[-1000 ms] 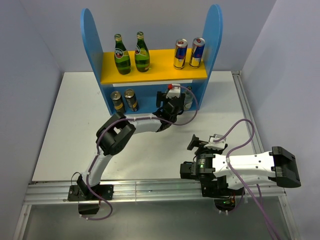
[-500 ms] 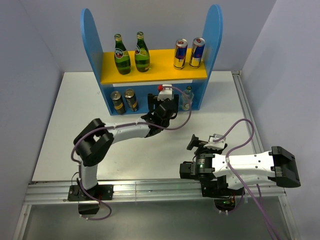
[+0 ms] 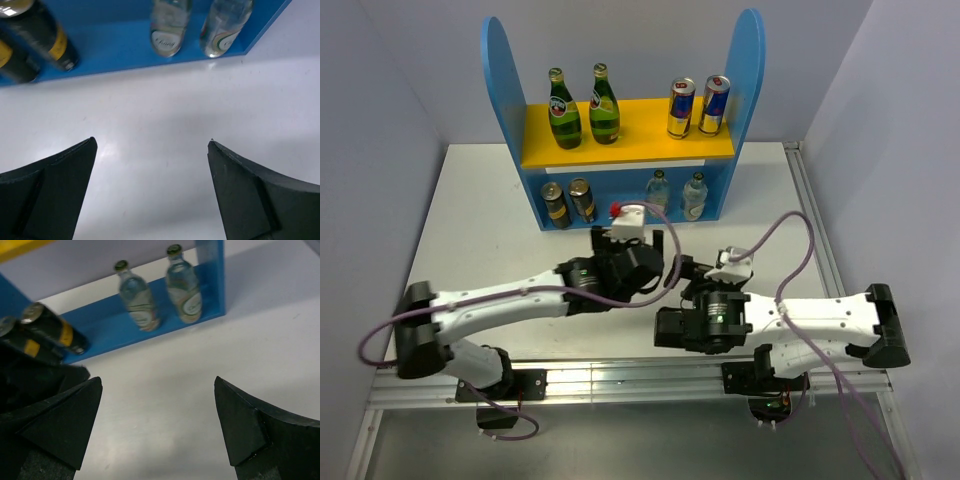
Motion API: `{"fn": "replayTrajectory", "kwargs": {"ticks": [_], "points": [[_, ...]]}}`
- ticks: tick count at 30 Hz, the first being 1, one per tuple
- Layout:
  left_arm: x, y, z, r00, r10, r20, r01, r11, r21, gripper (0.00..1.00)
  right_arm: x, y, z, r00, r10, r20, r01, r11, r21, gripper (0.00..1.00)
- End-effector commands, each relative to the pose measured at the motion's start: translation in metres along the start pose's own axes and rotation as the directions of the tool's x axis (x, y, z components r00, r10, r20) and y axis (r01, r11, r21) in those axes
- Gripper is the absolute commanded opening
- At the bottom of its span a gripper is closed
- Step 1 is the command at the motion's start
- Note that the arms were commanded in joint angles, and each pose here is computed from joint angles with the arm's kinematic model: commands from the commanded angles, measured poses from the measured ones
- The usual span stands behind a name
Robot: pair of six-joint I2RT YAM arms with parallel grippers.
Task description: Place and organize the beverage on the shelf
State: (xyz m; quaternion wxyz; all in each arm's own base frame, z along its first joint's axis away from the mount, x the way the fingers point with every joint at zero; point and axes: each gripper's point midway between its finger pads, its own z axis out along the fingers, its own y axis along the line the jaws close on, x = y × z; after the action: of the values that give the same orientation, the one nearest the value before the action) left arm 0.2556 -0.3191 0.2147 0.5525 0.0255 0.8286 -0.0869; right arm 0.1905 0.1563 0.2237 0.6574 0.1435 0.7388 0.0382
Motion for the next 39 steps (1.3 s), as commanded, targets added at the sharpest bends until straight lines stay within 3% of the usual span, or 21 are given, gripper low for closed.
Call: {"fn": "replayTrajectory", "kwargs": {"ticks": [1, 3, 7, 9, 14, 22, 39], "points": [[-0.035, 0.057, -0.066, 0.994, -0.111, -0.015, 0.109, 0.991, -0.083, 0.99, -0.058, 0.02, -0.017, 0.994, -0.101, -0.047, 0.098, 0.994, -0.057, 1.0], [-0.06, 0.069, -0.095, 0.98, -0.197, -0.002, 0.197, 0.98, -0.022, 0.99, -0.082, 0.027, -0.024, 0.988, -0.138, -0.067, 0.132, 0.987, -0.092, 1.0], [-0.098, 0.08, -0.149, 0.958, -0.286, -0.019, 0.285, 0.943, 0.171, 0.99, -0.142, 0.036, -0.042, 0.99, -0.044, -0.131, 0.018, 0.981, -0.195, 1.0], [-0.117, 0.096, -0.169, 0.947, -0.322, -0.014, 0.316, 0.919, 0.235, 0.99, -0.155, 0.033, -0.047, 0.986, -0.073, -0.152, 0.035, 0.97, -0.239, 1.0], [-0.151, 0.14, -0.197, 0.923, -0.382, 0.052, 0.354, 0.892, 0.282, 0.99, -0.184, 0.013, -0.055, 0.976, -0.021, -0.215, -0.051, 0.945, -0.324, 1.0], [-0.157, 0.16, -0.195, 0.926, -0.361, 0.105, 0.335, 0.919, 0.206, 0.99, -0.197, -0.02, -0.052, 0.975, 0.056, -0.214, -0.129, 0.93, -0.343, 1.0], [-0.157, 0.159, -0.188, 0.928, -0.343, 0.146, 0.317, 0.932, 0.177, 0.99, -0.197, -0.031, -0.051, 0.976, 0.06, -0.208, -0.132, 0.927, -0.352, 1.0]]}}
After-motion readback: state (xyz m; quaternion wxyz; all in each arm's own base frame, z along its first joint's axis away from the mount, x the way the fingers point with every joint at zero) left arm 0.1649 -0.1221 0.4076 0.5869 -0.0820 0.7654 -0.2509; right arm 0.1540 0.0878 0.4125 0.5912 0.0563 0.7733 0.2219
